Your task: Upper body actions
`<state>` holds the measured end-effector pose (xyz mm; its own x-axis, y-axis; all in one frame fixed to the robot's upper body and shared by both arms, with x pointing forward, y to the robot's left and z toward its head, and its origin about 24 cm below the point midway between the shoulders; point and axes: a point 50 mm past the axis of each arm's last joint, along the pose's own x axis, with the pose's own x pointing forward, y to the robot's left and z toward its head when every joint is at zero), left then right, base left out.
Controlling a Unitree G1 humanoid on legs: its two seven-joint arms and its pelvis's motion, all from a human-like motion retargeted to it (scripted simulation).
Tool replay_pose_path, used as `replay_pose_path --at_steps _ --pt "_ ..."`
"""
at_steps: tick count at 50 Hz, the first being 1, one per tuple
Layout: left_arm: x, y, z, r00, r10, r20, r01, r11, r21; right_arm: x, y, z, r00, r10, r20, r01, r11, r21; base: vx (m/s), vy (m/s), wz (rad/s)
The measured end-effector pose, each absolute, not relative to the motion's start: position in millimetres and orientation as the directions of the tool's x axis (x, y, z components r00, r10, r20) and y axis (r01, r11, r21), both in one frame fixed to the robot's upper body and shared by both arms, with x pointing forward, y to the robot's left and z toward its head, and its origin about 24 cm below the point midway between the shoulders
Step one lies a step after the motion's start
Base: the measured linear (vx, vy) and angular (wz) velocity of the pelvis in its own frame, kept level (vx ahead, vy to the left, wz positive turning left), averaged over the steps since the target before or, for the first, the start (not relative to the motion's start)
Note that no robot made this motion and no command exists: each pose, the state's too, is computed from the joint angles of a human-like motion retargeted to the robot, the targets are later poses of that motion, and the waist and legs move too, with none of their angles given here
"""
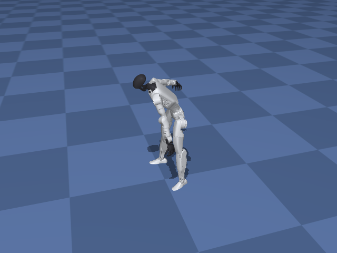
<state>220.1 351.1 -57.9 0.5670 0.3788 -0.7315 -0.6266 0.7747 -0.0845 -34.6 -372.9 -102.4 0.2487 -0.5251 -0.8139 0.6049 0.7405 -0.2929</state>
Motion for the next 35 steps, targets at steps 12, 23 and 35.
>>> replay_pose_path --at_steps 12,23,35 --pt "280.8 388.5 34.4 0.715 0.494 -0.495 -0.523 0.847 0.090 -119.6 -371.7 -82.4 0.012 -0.698 -0.716 0.981 0.146 -0.126 -0.29 -0.01 -0.81" --pt "323.9 379.3 92.0 0.807 0.504 -0.307 -0.495 0.862 0.112 -54.9 -375.4 -95.2 0.079 -0.768 -0.636 0.982 0.169 -0.083 0.01 0.10 -0.59" --pt "313.8 385.1 85.9 0.869 0.406 -0.282 -0.432 0.901 -0.034 -5.2 -359.7 -110.7 0.160 -0.732 -0.663 0.964 0.262 -0.056 0.03 0.08 -0.16"
